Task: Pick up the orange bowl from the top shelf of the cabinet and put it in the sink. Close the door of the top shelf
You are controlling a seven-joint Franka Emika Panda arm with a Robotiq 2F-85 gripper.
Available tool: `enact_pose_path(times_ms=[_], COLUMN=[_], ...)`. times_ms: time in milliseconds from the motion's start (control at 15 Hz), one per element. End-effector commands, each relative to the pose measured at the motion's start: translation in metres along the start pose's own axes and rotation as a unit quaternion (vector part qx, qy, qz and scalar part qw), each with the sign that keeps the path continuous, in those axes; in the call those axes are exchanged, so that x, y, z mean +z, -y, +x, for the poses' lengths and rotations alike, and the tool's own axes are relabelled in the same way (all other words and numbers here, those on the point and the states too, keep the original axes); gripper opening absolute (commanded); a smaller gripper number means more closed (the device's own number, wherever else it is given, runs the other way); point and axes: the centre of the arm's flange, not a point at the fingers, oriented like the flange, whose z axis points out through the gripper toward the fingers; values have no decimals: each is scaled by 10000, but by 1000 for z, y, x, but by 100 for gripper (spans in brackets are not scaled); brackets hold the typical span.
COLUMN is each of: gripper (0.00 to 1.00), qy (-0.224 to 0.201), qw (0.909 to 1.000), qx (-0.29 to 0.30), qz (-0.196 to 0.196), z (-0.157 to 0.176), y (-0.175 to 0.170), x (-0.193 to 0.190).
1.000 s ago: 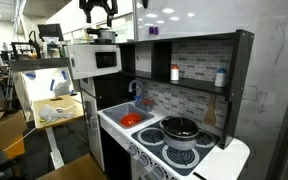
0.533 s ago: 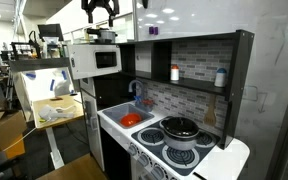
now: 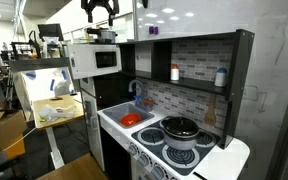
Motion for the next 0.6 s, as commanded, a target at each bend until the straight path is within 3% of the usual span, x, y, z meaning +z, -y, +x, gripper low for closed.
enact_pose_path(times_ms=[0, 267, 533], gripper=[100, 100, 100], qy=[1, 95, 209], qw=[10000, 9999, 9996], qx=[0, -46, -171], qz=[1, 3, 95], z=[0, 8, 23], y=[0, 15, 55], x=[0, 6, 12])
